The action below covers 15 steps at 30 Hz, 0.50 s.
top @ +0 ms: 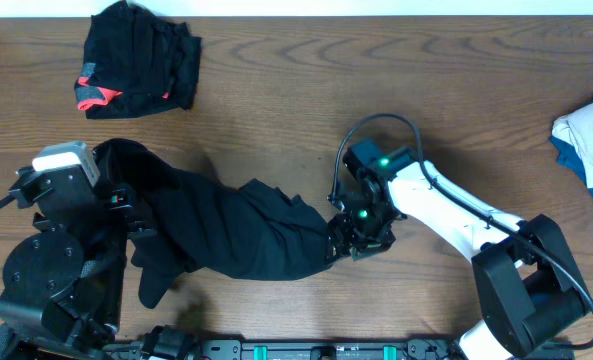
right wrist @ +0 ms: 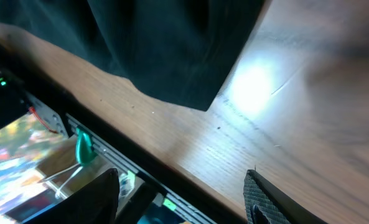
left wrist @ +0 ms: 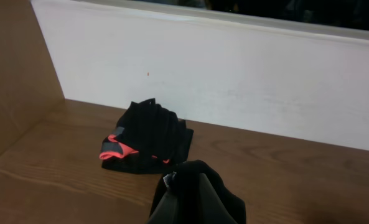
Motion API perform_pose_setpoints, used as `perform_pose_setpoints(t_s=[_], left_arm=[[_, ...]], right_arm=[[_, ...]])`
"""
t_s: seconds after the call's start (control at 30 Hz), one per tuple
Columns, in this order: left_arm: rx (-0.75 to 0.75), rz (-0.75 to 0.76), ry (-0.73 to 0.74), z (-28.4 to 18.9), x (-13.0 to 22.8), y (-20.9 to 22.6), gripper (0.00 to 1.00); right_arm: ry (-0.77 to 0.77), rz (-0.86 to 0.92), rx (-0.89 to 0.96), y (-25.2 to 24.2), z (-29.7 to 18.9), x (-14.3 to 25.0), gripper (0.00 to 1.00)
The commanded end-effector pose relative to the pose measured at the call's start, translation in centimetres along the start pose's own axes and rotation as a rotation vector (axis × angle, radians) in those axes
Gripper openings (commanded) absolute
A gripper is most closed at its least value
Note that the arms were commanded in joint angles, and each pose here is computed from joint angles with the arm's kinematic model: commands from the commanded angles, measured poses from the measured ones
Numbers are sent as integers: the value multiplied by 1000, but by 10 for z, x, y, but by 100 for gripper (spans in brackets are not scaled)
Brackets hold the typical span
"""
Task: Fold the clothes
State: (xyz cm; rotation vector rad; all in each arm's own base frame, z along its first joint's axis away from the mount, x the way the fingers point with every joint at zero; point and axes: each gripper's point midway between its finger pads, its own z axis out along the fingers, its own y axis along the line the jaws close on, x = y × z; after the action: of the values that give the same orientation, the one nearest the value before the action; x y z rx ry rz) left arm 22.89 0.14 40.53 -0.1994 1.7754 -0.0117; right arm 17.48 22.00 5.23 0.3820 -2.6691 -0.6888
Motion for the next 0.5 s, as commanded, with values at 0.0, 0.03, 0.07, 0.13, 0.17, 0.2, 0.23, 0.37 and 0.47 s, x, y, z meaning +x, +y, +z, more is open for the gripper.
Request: perform_pose_setpoints(t_s=[0.0,0.03,0.07,0.13,0.17,0.2,0.23,0.37,0.47], left_arm=[[-6,-3,-35,-7,-12,2,6],[-7,-3,-34,-7,-12,2,6],[-7,-3,-34,-7,-12,2,6],[-6,-3,-34,-7,-12,2,6],[-6,-3,-34,-7,-12,2,6],[-6,-3,-34,-7,-12,2,6],[-6,-3,-34,-7,-12,2,6],[-7,-3,-34,-7,-12,2,6],[-7,-3,-34,-7,-12,2,6]], right_arm=[[37,31,-77,10,11,11,62],[35,38,-78,8,14,12,62],[32,41,-78,5,17,12,62],[19,27,-98,4,24,10,61],[10,18,-114,5,27,8,61],[2,20,-121,4,29,7,61],[-7,27,-124,3,32,5,61],[-31,13,-168,4,39,2,62],[-54,3,-191,6,41,-3,62]])
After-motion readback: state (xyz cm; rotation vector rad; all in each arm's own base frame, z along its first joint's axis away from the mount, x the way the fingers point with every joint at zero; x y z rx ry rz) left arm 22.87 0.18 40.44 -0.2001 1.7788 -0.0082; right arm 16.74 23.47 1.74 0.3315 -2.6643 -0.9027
